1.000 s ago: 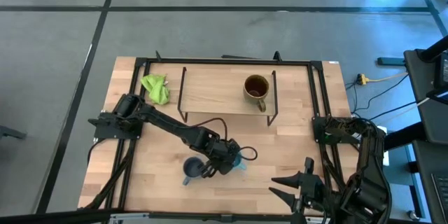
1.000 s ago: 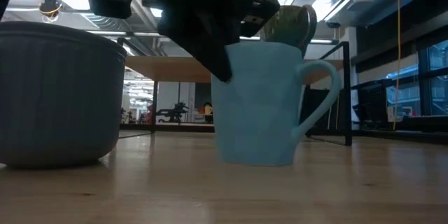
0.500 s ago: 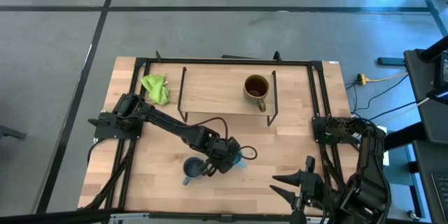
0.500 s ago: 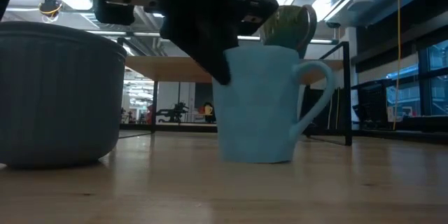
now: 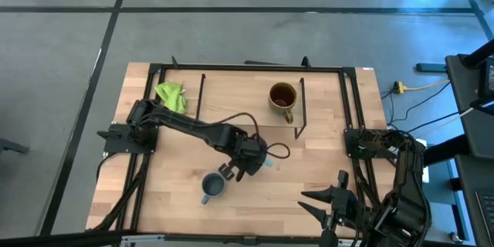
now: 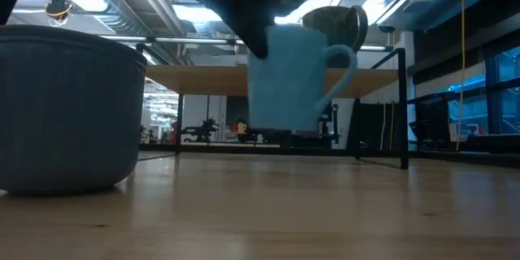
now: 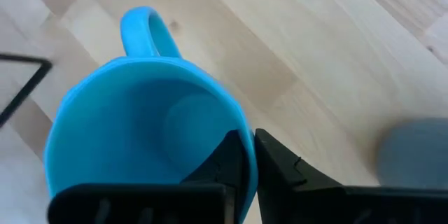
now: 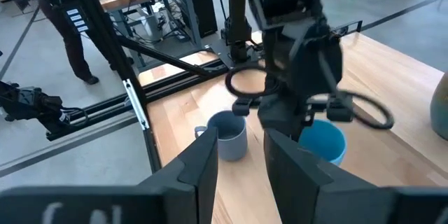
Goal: Stack small to large cups/mugs on shelf
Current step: Put the blue mug on the shelf
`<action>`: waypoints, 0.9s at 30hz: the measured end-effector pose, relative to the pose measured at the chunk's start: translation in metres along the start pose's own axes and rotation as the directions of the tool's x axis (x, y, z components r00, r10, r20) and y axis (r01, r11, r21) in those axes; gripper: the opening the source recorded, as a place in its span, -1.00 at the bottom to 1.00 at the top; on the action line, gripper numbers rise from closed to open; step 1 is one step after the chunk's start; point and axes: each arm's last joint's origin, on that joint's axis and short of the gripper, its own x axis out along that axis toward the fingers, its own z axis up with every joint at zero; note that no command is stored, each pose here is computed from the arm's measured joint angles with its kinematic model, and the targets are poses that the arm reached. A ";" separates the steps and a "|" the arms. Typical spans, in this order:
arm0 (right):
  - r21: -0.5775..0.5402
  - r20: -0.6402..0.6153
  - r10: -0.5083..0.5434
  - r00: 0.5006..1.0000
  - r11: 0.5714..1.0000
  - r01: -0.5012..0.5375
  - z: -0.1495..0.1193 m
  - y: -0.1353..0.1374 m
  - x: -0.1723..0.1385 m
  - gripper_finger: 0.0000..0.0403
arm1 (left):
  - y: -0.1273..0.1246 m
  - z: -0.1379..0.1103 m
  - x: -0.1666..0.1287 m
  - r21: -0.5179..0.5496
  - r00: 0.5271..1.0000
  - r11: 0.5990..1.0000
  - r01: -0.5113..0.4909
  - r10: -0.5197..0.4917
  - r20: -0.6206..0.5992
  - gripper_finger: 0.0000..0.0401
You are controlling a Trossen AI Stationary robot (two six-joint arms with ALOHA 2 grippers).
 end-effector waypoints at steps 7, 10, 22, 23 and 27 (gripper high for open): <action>-0.014 -0.002 -0.006 1.000 1.000 0.006 0.000 -0.001 0.000 -0.41 | -0.002 -0.001 -0.013 -0.001 0.998 0.999 0.037 -0.037 -0.048 -0.92; -0.016 -0.004 -0.009 1.000 1.000 0.008 -0.001 -0.002 0.000 -0.41 | -0.009 -0.001 -0.016 0.011 0.995 0.998 0.066 -0.065 -0.077 -0.92; -0.026 -0.011 -0.013 1.000 1.000 0.013 -0.001 -0.003 0.000 -0.41 | -0.012 0.011 -0.076 -0.015 0.998 1.000 -0.014 0.014 0.054 -0.92; -0.026 -0.011 -0.013 1.000 1.000 0.013 -0.001 -0.003 0.000 -0.41 | -0.012 0.008 -0.082 -0.016 0.998 1.000 -0.017 0.018 0.057 -0.92; -0.025 -0.011 -0.013 1.000 1.000 0.013 -0.001 -0.003 0.000 -0.41 | -0.011 -0.005 -0.107 -0.015 0.996 0.997 -0.077 0.077 0.037 -0.92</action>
